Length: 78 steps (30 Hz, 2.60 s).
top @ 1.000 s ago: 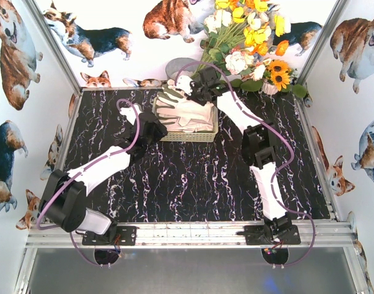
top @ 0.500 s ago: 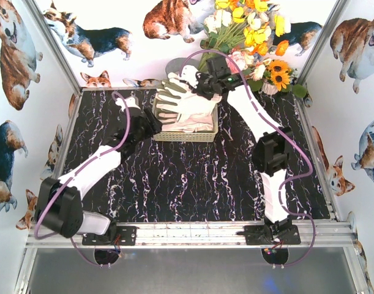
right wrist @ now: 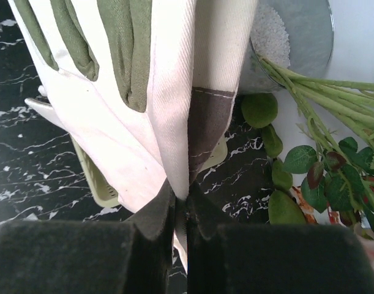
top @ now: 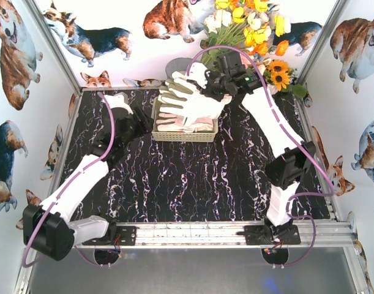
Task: Put the gloves into the storage basket
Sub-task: Place the glove in the bin.
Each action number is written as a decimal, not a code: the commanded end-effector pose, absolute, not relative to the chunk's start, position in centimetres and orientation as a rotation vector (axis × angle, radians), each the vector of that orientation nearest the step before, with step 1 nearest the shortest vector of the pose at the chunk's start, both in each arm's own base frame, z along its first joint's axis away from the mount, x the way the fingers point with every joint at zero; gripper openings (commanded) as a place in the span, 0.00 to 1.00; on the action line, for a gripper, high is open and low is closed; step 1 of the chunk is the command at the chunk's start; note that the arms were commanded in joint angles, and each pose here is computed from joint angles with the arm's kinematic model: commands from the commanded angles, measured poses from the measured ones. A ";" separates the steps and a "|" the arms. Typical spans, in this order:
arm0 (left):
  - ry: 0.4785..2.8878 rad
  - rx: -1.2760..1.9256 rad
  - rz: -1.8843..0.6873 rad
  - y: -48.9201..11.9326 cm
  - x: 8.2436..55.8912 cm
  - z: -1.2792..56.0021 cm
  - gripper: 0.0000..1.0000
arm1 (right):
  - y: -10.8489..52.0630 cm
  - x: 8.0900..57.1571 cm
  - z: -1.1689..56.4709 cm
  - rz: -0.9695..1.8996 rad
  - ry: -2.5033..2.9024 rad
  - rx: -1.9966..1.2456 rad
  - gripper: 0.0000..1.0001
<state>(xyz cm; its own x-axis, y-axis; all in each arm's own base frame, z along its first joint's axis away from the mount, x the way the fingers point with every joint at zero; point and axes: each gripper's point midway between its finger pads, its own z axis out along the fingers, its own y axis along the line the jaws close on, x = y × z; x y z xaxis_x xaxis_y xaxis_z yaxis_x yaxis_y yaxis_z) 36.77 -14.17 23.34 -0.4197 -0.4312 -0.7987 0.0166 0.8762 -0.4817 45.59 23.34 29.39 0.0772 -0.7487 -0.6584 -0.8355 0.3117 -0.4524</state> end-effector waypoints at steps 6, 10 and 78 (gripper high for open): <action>1.927 -0.351 -0.462 -12.1 35.2 23.9 0.57 | 23.8 40.2 31.2 0.178 1.690 -1.499 0.00; 1.934 -0.358 -0.454 -11.8 34.6 23.6 0.57 | 23.8 40.0 29.3 0.170 1.733 -1.530 0.00; 1.993 -0.403 -0.405 -10.1 31.4 21.1 0.58 | 29.9 56.1 15.0 -0.132 1.739 -1.458 0.03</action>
<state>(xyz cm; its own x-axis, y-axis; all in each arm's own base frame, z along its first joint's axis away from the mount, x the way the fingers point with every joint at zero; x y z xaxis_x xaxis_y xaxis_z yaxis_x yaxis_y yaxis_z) 31.66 -10.73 21.15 -0.4332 -0.4387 -0.7873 -0.0857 0.8896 -0.4485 53.83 28.54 11.72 0.0176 -0.8985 -0.4386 -0.8355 0.2277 -0.5001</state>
